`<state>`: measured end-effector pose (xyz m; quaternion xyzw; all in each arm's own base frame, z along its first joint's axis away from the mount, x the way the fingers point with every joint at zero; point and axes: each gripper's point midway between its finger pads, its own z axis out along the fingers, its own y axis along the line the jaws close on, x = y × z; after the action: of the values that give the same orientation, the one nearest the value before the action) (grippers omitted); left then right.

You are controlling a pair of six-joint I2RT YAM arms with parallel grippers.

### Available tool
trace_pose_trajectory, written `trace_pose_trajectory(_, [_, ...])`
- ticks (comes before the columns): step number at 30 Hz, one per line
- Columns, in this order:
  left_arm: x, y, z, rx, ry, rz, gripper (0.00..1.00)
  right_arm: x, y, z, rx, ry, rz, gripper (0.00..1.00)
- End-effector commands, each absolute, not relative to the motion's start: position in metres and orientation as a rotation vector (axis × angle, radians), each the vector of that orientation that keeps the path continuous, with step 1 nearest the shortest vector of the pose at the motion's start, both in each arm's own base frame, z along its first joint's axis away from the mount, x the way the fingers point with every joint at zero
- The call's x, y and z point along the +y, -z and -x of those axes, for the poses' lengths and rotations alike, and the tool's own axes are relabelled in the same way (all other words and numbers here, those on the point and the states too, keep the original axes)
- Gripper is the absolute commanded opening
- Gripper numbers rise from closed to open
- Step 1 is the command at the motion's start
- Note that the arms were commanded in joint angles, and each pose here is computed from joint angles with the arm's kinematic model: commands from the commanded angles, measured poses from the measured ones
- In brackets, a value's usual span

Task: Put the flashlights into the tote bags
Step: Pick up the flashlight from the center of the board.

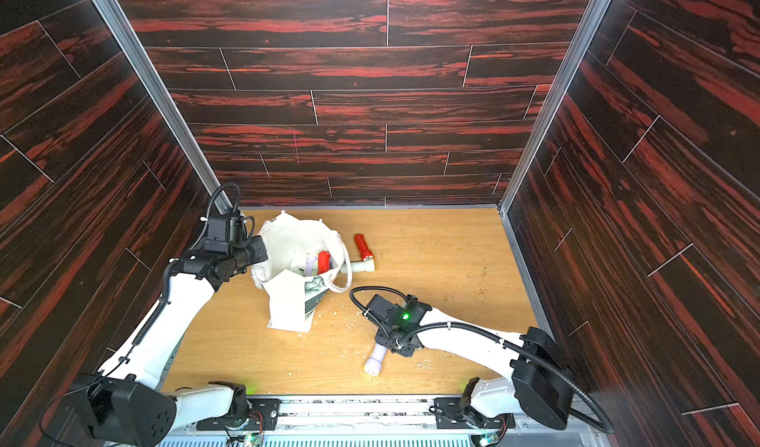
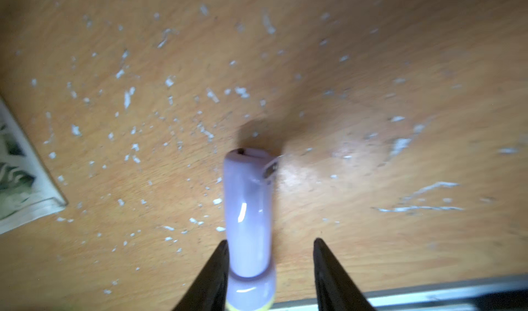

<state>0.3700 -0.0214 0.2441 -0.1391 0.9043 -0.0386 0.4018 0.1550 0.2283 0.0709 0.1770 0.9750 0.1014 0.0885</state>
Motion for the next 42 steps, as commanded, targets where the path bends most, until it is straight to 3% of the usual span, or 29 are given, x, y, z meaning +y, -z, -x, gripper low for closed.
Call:
trace_pose_trajectory(1, [-0.014, -0.262, -0.366, 2.245, 0.069, 0.366, 0.0, 0.24, -0.06, -0.151, 2.932, -0.349, -0.543, 0.49])
trace_pose_trajectory(10, [-0.016, -0.261, -0.366, 2.248, 0.083, 0.36, 0.0, 0.241, -0.041, -0.144, 2.994, -0.294, -0.539, 0.58])
trace_pose_trajectory(15, [-0.017, -0.262, -0.367, 2.248, 0.092, 0.356, 0.0, 0.241, -0.034, -0.146, 3.002, -0.254, -0.531, 0.57])
trace_pose_trajectory(32, [-0.019, -0.262, -0.367, 2.252, 0.104, 0.349, 0.0, 0.246, -0.016, -0.157, 3.011, -0.215, -0.525, 0.46])
trace_pose_trajectory(42, [-0.022, -0.261, -0.367, 2.254, 0.126, 0.338, 0.0, 0.233, -0.028, -0.161, 2.946, -0.198, -0.586, 0.29])
